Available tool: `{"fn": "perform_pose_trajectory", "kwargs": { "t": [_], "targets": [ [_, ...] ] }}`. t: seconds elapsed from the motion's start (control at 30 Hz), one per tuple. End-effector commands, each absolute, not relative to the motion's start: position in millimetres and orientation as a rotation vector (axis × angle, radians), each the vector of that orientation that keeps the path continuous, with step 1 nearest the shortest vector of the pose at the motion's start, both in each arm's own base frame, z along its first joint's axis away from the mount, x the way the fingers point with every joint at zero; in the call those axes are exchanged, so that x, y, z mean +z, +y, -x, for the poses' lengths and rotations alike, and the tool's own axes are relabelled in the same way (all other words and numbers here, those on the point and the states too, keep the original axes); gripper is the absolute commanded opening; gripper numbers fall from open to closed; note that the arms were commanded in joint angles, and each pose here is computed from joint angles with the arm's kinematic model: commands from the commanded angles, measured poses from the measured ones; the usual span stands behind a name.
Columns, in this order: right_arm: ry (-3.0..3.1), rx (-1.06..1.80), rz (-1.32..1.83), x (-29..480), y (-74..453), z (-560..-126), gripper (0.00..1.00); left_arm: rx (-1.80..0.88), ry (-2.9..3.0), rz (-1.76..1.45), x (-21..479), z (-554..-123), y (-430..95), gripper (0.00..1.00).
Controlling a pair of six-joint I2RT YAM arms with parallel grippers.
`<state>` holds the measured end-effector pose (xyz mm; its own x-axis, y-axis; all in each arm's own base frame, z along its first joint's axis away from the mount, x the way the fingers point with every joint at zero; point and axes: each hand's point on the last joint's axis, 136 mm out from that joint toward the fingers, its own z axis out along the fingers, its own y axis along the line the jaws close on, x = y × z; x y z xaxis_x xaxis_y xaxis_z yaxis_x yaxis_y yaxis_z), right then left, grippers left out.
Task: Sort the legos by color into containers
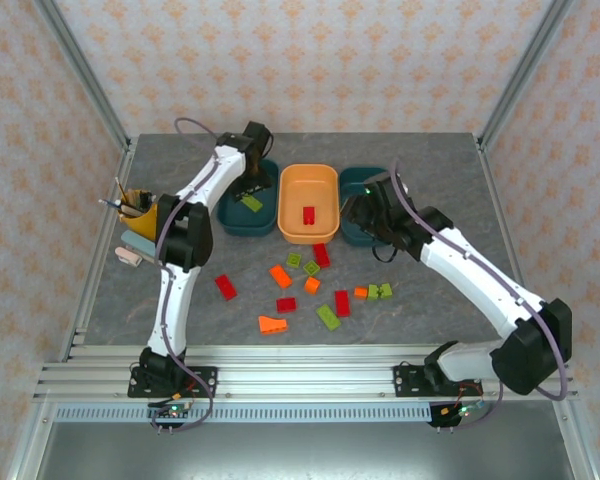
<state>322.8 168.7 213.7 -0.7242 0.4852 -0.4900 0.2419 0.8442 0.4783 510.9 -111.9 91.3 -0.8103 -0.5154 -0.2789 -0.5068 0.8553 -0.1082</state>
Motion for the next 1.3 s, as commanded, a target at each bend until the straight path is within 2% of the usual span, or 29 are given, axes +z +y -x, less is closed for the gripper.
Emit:
{"fn": "perform_pose_trajectory", "kwargs": {
  "t": [0.0,0.3,0.67,0.93,1.27],
  "targets": [
    [2.387,0.421,-0.618,212.2,143.3,-308.1,0.68,-0.14,2.598,0.634,188.9,-497.3,-118.6,0.71],
    [2.382,0.379,-0.6,219.1,129.3,-293.9,0.67,-0.247,2.541,0.553,239.7,-400.0,-122.3,0.72],
    [2.48,0.387,-0.551,207.0,120.5,-254.6,0.65,-0.354,2.604,0.543,207.2,-273.4,-120.3,0.75],
    [2.641,0.312,-0.287,177.7,159.3,-221.5,0.64,-0.371,2.631,0.545,174.7,-220.5,-121.5,0.75],
    [2.717,0.283,-0.225,142.0,181.4,-192.2,0.64,-0.403,2.669,0.451,145.9,-176.6,-145.8,0.75]
  ]
}}
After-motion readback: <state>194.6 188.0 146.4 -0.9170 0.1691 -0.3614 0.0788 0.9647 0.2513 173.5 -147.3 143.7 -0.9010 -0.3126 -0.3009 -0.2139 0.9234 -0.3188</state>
